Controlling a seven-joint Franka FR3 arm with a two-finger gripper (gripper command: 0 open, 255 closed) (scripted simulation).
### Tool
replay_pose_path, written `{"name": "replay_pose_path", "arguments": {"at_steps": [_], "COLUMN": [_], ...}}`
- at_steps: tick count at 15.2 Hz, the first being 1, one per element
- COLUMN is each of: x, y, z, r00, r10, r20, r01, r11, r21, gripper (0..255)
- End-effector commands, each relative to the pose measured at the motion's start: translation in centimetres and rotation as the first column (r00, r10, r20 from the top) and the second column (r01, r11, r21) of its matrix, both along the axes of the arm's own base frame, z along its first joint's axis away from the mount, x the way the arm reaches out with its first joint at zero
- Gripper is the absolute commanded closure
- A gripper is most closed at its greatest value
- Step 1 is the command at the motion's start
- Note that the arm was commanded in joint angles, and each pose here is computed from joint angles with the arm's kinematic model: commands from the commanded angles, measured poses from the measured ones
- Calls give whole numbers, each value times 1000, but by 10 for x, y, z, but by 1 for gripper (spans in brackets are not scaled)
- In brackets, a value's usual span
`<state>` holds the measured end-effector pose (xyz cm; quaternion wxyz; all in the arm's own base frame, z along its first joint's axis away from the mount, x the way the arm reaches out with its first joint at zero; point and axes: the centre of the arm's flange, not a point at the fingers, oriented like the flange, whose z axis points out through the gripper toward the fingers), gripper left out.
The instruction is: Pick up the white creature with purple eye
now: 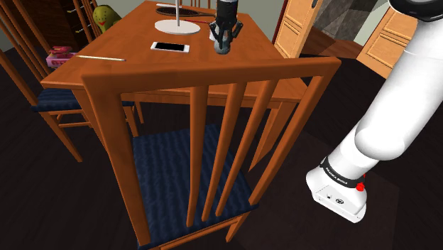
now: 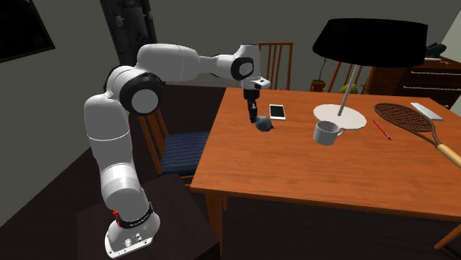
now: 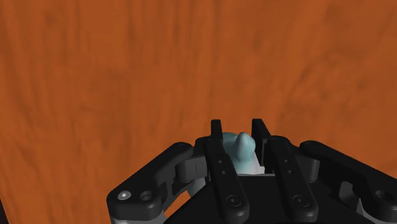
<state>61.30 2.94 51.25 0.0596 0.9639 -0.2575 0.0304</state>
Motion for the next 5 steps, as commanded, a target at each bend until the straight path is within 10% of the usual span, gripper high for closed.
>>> {"name": "replay_pose_path", "arguments": {"at_steps": [1, 5], "x": [0, 0], "y": [1, 1], "z": [11, 22], "r00": [1000, 1000], "r10": [0, 0], "r20": [0, 0], "r01": [0, 0], "r11": [1000, 1000], "r21": [0, 0], "gripper": [255, 255]}}
